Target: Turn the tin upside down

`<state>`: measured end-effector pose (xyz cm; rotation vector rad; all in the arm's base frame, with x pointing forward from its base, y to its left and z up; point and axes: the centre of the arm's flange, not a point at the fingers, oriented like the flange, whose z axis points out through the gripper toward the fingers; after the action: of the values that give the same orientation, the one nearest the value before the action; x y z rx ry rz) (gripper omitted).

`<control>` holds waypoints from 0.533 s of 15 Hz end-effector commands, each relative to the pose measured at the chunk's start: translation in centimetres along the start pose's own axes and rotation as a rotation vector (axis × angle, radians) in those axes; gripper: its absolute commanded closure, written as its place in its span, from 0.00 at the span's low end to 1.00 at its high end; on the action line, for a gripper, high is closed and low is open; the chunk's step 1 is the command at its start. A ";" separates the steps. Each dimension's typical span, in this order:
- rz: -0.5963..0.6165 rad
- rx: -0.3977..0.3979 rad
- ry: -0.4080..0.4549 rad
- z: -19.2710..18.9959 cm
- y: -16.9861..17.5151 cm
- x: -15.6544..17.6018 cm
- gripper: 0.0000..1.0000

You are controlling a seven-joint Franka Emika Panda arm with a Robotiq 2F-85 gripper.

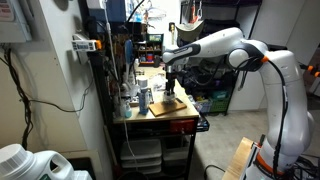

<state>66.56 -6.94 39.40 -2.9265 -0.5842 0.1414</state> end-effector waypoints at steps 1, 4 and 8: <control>-0.003 -0.013 -0.035 0.2 -0.5 0.3 0.31; -0.016 -0.040 -0.024 0.3 -0.4 0.5 0.31; -0.026 -0.056 -0.025 0.2 -0.5 0.5 0.31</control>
<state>66.59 -6.27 39.41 -2.9501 -0.6309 0.1654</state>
